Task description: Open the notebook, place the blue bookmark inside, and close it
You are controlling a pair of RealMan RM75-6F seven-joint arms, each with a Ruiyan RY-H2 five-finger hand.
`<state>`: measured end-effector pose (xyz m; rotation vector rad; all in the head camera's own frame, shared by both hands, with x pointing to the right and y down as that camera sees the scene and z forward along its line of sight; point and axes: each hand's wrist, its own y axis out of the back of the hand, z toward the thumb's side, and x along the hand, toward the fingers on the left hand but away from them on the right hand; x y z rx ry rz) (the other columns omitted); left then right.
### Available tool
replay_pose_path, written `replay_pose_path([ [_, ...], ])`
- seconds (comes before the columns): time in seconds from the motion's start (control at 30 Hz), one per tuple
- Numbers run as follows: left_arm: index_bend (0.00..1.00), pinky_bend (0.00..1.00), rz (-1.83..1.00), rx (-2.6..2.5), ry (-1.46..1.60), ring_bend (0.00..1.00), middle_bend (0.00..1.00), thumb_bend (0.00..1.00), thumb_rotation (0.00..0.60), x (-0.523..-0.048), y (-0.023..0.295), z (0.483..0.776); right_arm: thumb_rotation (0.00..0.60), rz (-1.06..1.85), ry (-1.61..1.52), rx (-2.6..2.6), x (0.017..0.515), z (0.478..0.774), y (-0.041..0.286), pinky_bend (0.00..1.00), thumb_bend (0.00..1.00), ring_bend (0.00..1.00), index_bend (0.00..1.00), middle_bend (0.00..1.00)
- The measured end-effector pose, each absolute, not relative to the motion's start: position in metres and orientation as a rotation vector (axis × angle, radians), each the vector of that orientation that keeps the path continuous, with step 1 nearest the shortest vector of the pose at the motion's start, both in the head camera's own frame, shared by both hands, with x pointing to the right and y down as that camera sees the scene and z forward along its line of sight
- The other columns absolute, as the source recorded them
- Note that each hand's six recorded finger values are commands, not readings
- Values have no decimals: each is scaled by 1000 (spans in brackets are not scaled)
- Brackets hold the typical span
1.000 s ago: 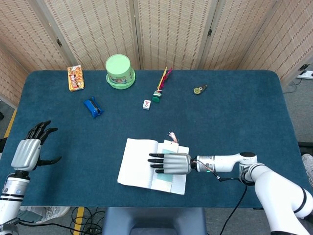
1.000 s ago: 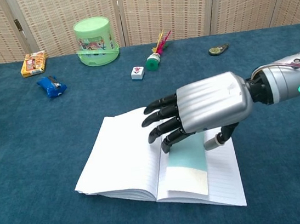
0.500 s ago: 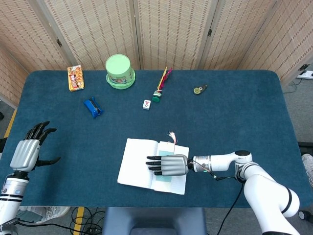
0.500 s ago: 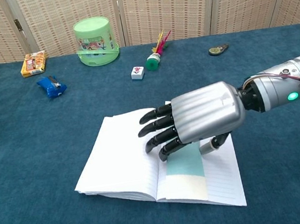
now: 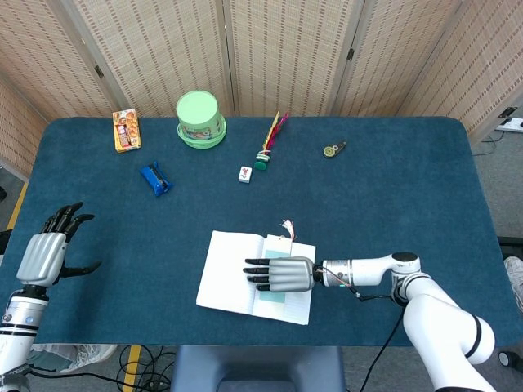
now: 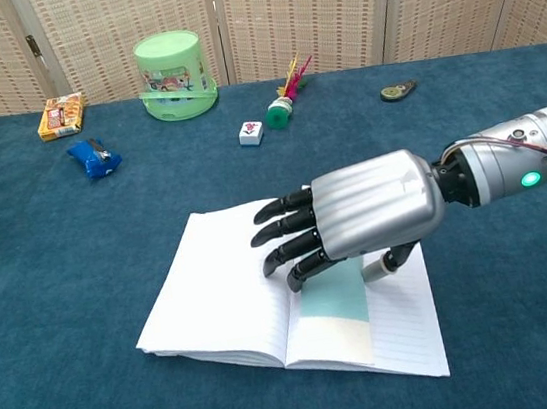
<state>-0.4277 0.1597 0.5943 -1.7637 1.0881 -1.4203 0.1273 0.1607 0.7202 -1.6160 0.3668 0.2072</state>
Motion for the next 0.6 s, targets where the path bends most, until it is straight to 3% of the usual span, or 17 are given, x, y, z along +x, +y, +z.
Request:
replay_pose_path([
  [0.17,217,151,-1421,-1764,1090,55,78,132,600,-428,160,594,600,215,365,-1622,128,722,162,0,208,0,404,140],
  [0.6,216,151,-1420,-1764,1089,55,78,132,600,-428,160,595,600,235,343,-1625,129,722,159,0,209,0,188,105],
])
